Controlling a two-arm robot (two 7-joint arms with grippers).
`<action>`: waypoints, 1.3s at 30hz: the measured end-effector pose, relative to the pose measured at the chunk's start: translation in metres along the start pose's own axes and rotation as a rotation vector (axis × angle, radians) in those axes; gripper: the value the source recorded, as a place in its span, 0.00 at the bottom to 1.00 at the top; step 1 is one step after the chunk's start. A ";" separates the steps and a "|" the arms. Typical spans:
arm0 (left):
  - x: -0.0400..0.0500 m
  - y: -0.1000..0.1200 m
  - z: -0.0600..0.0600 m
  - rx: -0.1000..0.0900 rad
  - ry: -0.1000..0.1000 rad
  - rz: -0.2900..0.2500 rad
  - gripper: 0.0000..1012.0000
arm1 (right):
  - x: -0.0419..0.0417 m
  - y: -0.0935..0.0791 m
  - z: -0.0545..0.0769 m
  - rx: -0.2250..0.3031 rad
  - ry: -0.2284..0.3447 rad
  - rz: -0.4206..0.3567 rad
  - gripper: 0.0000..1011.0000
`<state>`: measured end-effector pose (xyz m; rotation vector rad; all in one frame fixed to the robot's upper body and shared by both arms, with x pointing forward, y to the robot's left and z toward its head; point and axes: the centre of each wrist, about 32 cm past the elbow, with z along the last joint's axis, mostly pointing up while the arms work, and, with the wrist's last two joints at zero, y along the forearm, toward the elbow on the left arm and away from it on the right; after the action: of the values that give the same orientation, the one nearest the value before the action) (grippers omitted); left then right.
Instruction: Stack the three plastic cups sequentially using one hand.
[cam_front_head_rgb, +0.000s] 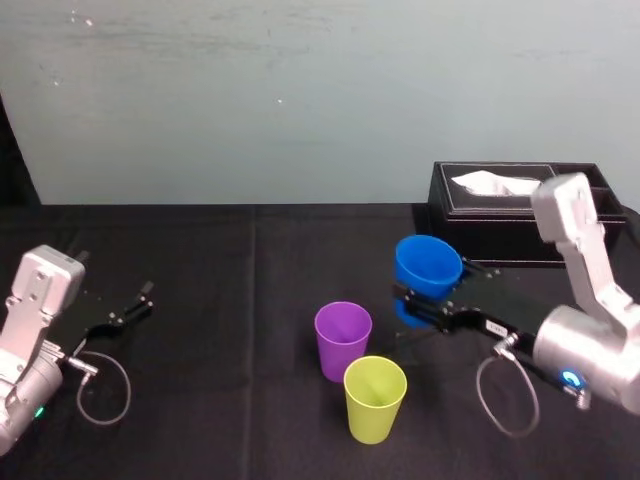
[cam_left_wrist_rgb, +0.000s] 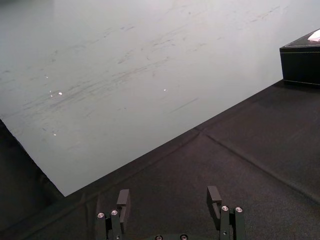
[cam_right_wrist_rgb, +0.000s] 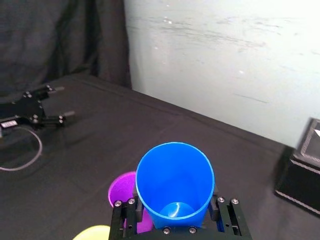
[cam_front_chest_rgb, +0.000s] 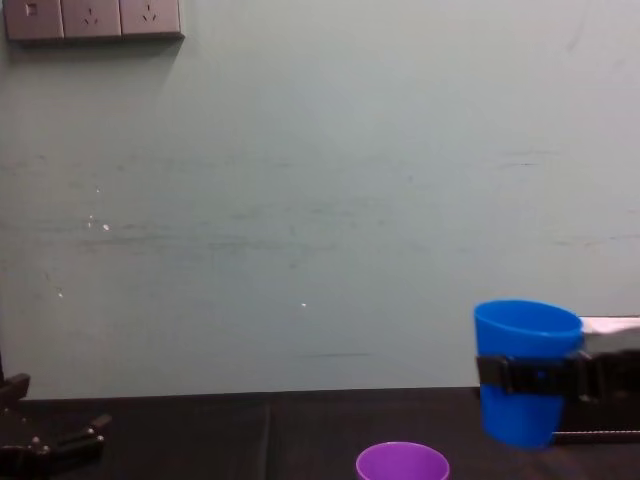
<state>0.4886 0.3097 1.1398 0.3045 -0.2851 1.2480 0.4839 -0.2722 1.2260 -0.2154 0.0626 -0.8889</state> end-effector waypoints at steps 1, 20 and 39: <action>0.0000 0.000 0.000 0.000 0.000 0.000 0.99 | 0.0017 0.005 0.005 -0.003 -0.001 0.014 0.72; 0.0000 0.000 0.000 0.000 0.000 0.000 0.99 | -0.0027 0.048 0.023 -0.045 0.068 0.132 0.72; 0.0000 0.000 0.000 0.000 0.000 0.000 0.99 | -0.0118 0.059 0.014 -0.067 0.079 0.168 0.72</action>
<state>0.4886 0.3097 1.1398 0.3045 -0.2850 1.2479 0.5234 -0.2248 1.2266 -0.2340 0.1812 -0.7286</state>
